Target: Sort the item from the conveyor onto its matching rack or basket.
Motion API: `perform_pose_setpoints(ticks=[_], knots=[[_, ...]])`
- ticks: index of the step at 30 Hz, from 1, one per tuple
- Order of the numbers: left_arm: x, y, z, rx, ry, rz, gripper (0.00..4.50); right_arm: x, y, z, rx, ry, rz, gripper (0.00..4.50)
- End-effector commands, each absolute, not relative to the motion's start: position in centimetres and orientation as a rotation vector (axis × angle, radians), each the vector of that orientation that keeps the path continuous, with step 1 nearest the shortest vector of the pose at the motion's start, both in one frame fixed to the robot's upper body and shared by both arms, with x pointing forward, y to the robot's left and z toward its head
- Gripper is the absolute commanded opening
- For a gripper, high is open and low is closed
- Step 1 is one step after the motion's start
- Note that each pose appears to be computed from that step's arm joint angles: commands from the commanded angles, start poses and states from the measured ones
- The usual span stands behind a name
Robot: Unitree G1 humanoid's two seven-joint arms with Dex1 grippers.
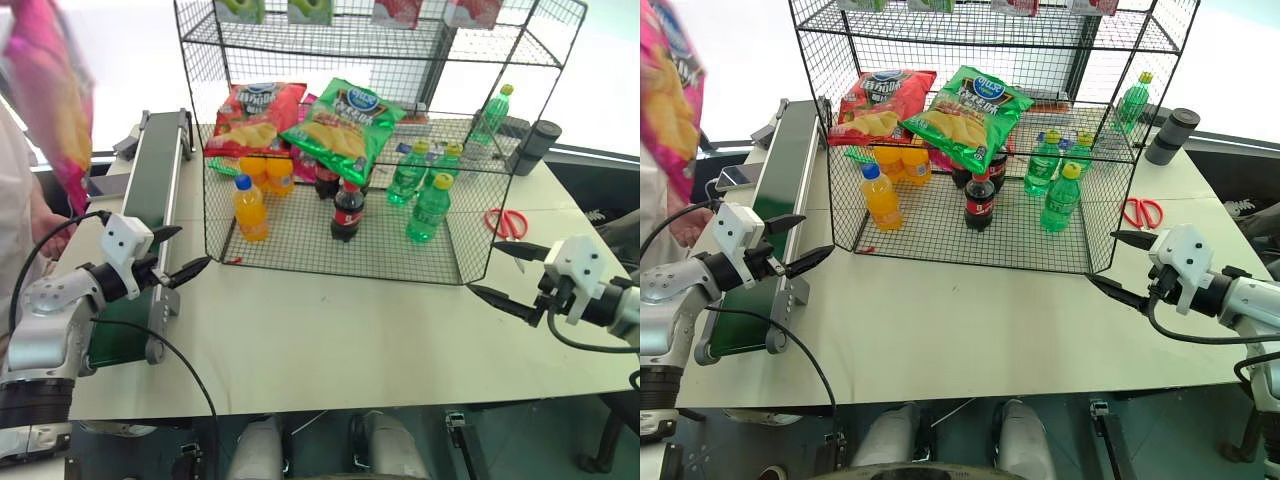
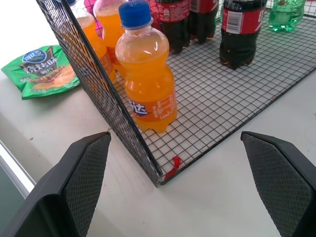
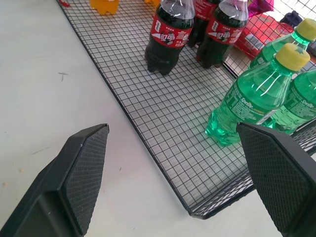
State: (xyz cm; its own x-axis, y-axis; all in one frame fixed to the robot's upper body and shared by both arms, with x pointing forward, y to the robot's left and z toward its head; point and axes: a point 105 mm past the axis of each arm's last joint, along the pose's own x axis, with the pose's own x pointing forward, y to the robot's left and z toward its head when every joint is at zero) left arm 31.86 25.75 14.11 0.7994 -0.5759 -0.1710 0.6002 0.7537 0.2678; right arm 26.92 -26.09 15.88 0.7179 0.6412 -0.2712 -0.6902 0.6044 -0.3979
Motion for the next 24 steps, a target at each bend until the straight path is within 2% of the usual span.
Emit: perform_pose_setpoints(ticks=[1, 24], knots=[[31.85, 26.02, 14.73, 0.335, 0.059, -0.633, 4.5, 27.08, -25.55, 16.95, -0.518, 0.057, 0.776, 4.31], [31.07, 26.65, 13.79, 0.323, 0.103, -0.611, 4.5, 27.84, -24.74, 17.0, -0.514, 0.048, 0.81, 4.31]])
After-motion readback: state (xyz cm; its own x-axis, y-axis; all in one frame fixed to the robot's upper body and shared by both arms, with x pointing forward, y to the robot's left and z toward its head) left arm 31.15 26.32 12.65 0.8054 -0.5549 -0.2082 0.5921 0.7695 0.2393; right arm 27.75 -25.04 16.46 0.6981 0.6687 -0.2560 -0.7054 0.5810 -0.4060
